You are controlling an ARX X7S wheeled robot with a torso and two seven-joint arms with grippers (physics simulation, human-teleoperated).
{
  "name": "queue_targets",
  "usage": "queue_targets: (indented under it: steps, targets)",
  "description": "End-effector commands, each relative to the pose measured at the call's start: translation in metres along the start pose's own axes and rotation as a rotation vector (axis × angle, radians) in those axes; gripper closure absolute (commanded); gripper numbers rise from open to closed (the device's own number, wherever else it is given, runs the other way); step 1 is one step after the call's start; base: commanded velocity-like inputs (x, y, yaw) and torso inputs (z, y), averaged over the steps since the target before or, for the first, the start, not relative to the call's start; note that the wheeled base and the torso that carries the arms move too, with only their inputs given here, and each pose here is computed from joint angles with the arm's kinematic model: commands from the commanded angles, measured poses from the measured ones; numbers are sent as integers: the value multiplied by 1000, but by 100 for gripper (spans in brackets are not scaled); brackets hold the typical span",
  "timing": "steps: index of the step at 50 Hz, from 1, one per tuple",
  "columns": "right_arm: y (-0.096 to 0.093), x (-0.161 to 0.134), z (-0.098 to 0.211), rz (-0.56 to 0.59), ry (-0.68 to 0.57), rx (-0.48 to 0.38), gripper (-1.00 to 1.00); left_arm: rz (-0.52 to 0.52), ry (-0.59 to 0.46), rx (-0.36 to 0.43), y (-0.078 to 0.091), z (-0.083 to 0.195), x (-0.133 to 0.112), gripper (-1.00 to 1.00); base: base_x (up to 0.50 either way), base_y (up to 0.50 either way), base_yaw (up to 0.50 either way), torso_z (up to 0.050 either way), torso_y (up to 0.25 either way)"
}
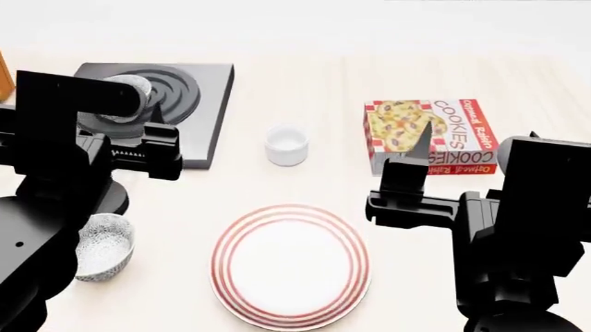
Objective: Pick the akita bowl on the stove and place it on the plate.
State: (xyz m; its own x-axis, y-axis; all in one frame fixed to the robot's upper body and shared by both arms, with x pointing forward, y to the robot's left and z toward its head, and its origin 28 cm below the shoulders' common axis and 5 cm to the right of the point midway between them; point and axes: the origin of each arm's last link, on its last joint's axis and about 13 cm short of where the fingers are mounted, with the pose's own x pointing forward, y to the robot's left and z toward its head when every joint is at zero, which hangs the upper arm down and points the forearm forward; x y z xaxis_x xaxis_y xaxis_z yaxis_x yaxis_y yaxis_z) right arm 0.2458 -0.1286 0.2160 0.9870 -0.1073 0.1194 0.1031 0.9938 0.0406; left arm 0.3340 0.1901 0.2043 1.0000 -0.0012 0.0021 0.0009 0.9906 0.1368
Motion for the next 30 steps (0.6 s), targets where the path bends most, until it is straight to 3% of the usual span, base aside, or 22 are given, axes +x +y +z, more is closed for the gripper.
queue_targets:
  steps: [1, 30]
  targets:
    - [-1, 0, 0, -4, -6, 21, -100, -11, 7, -21, 0, 0, 1, -100, 262, 0, 0, 0, 0]
    - [-1, 0, 0, -5, -5, 20, -100, -9, 9, -11, 1, 2, 2, -100, 262, 0, 0, 0, 1]
